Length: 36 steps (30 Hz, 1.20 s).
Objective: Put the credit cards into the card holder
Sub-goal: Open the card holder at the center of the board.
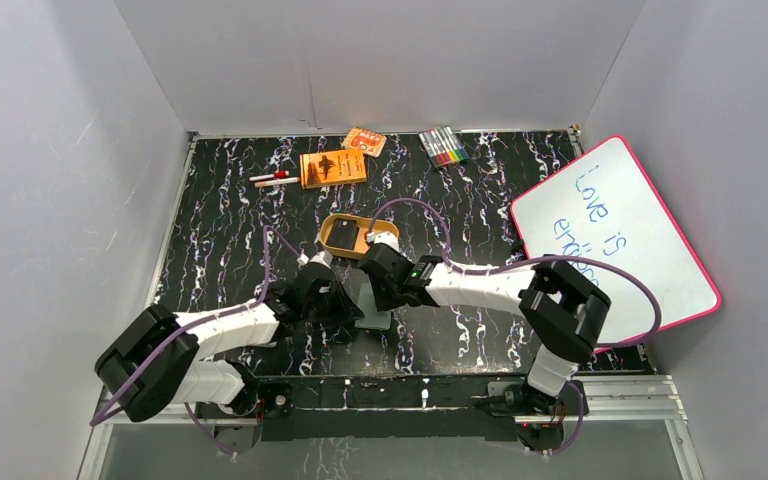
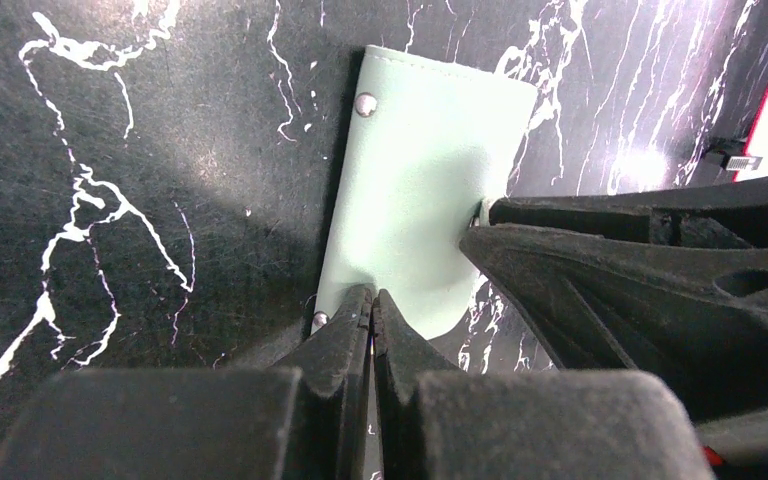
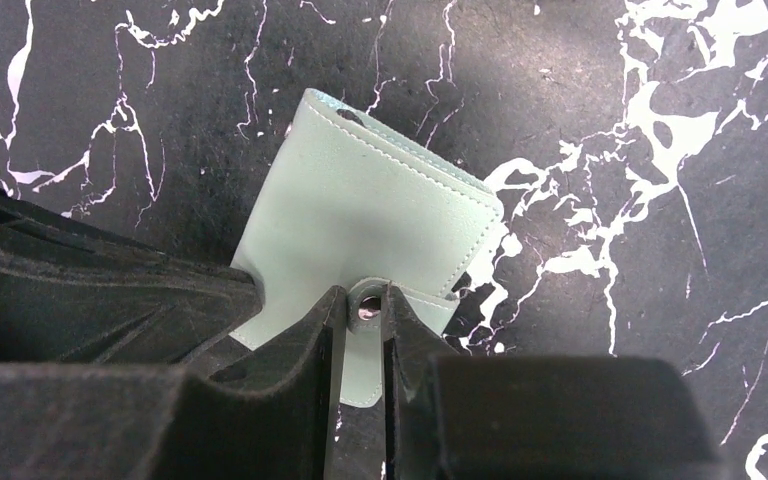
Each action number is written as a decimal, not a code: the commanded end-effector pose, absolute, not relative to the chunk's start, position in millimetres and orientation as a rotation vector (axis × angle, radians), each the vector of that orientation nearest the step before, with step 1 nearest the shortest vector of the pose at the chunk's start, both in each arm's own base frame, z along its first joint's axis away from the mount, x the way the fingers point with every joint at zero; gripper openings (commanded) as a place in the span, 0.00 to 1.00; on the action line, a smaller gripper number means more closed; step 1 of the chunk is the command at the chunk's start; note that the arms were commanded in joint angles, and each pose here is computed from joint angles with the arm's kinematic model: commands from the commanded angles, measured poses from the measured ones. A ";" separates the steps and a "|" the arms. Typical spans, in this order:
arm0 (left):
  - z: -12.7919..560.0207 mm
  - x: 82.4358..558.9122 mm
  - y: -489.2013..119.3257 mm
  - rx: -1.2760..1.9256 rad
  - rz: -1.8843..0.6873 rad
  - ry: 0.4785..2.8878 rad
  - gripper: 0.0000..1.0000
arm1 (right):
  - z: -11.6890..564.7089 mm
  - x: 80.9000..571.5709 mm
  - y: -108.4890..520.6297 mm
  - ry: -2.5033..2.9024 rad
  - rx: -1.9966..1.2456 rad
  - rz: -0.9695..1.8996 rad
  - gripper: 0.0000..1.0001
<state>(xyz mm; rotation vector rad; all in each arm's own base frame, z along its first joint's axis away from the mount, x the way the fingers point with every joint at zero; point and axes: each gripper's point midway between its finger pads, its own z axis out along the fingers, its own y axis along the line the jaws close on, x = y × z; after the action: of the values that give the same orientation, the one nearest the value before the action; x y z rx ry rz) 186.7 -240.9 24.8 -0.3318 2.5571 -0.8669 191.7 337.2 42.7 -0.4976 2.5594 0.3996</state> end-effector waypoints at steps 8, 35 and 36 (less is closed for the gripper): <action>-15.0 177.1 -208.5 -0.387 -0.597 2.668 0.00 | 60.6 182.7 331.3 2.564 -0.444 0.483 0.00; -26.6 174.7 -197.3 -0.443 -0.509 2.687 0.00 | 65.7 171.8 297.8 2.581 -0.350 0.483 0.00; -27.8 174.4 -196.7 -0.447 -0.505 2.690 0.00 | 67.8 170.9 297.3 2.578 -0.344 0.493 0.00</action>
<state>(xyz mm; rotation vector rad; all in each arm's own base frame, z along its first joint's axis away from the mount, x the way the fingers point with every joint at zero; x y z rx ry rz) 194.7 -247.8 22.4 -0.4002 2.5566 -0.8621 172.6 304.6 58.5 -0.3923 2.5865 0.4739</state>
